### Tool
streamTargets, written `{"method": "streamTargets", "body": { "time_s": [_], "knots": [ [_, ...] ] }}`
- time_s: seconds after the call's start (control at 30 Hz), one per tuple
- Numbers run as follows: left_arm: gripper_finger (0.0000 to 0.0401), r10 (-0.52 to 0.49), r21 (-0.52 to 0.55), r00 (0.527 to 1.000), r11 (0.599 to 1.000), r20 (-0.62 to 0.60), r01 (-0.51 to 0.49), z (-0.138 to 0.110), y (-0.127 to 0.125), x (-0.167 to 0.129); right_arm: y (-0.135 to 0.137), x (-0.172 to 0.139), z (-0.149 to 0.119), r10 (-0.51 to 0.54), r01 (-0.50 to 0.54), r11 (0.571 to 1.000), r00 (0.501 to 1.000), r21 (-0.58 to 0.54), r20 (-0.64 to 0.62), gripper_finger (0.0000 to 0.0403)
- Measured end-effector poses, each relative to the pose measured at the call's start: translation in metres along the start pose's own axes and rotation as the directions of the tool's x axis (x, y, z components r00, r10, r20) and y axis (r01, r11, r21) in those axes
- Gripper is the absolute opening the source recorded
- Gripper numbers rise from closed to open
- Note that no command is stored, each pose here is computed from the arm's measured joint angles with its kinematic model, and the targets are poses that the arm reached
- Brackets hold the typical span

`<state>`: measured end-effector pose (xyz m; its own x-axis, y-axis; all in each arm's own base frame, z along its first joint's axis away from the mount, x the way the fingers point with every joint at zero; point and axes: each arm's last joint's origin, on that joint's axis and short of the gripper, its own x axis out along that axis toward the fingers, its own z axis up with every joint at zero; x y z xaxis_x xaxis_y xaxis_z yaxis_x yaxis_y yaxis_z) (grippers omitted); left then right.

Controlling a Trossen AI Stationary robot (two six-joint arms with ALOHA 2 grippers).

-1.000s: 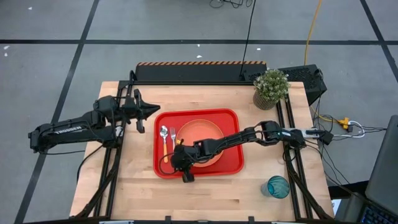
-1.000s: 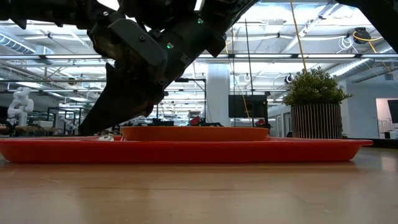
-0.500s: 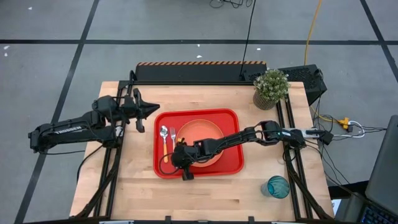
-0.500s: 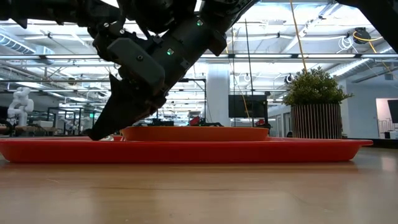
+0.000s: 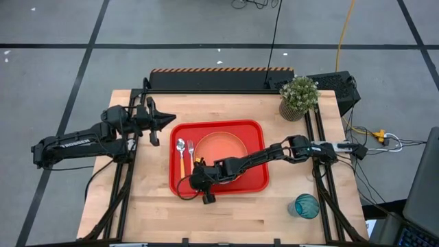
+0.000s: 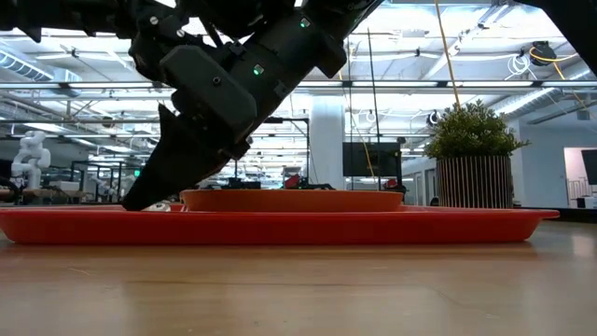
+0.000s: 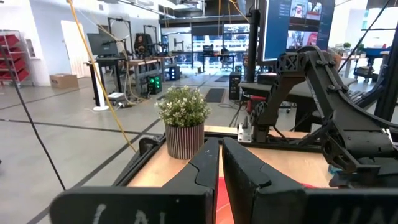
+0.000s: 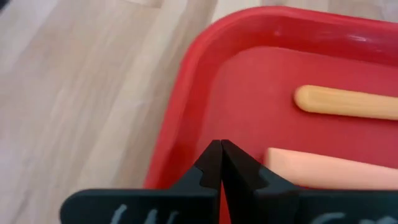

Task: Pick and place plate/cup/fork/spoon on tray
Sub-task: Adjust the light orange plate on the orange serving tray

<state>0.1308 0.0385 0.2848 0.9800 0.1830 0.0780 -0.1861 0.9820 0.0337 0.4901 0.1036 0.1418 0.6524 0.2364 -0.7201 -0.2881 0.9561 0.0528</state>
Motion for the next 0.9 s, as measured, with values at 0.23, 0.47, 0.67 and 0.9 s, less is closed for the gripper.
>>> {"method": "streamTargets", "body": {
  "time_s": [0.23,0.47,0.67,0.9],
  "knots": [
    [0.0026,0.000,-0.003,1.000,1.000,0.001,0.000,0.0001,0.0000,0.0000,0.0018,0.0004,0.0005,-0.056,0.056,0.998,0.998,-0.008,0.003,0.0000],
    [0.0026,0.000,-0.003,1.000,1.000,0.001,0.000,0.0001,0.0000,0.0000,0.0015,0.0004,0.0012,-0.076,0.076,0.997,0.997,-0.005,0.010,0.0000],
    [0.0026,0.000,-0.002,1.000,1.000,0.001,0.000,0.0001,0.0000,0.0000,0.0020,0.0005,0.0012,-0.098,0.098,0.995,0.995,-0.006,0.010,0.0000],
    [0.0026,0.000,0.005,1.000,1.000,0.001,0.000,0.0001,0.0000,0.0000,0.0032,0.0005,0.0012,-0.170,0.171,0.984,0.985,-0.053,0.009,0.0000]
  ]
}}
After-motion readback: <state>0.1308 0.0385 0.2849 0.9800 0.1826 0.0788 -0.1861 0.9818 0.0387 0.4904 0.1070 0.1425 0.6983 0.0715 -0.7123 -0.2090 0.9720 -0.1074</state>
